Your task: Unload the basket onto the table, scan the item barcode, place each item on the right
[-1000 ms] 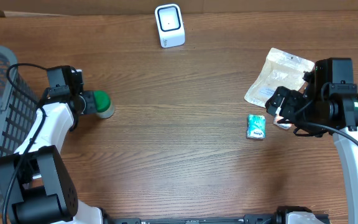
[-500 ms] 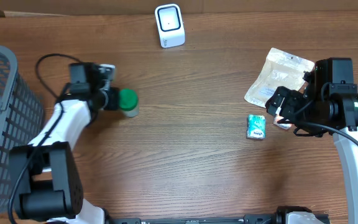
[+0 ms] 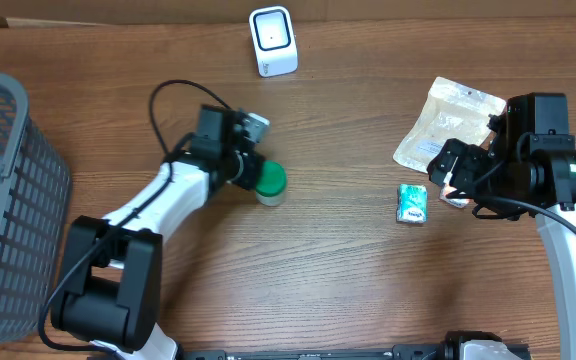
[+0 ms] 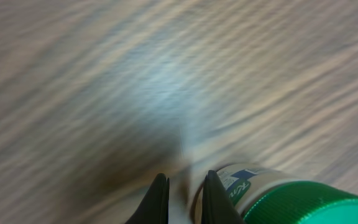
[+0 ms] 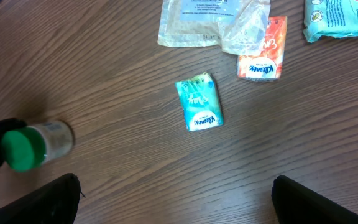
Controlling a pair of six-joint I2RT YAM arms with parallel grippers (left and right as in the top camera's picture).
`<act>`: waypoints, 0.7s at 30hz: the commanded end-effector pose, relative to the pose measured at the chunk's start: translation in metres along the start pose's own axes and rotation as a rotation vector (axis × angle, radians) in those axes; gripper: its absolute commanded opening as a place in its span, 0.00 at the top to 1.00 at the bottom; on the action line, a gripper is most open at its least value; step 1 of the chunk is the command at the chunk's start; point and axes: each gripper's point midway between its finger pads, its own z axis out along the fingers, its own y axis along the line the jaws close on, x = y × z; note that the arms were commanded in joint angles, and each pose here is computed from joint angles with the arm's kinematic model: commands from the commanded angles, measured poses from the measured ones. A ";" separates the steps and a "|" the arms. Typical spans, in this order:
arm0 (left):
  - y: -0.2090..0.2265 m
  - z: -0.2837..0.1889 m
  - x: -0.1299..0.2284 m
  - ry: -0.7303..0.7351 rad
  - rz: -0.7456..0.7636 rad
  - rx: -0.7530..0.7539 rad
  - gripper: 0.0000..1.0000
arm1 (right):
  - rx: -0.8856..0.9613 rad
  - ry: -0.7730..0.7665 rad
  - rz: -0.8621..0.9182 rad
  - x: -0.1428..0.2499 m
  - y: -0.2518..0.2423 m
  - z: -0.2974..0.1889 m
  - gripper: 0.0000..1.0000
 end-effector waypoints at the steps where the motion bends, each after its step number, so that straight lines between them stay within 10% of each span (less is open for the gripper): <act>1: -0.018 0.008 0.010 0.040 -0.121 0.040 0.96 | 0.000 -0.012 -0.005 -0.004 0.001 -0.002 0.00; 13: 0.019 -0.010 0.039 0.148 -0.667 -0.045 0.96 | -0.129 0.019 -0.012 -0.002 0.024 -0.001 0.00; 21: 0.070 -0.069 0.027 0.157 -0.740 -0.111 0.96 | -0.214 0.053 -0.167 0.002 0.082 0.028 0.14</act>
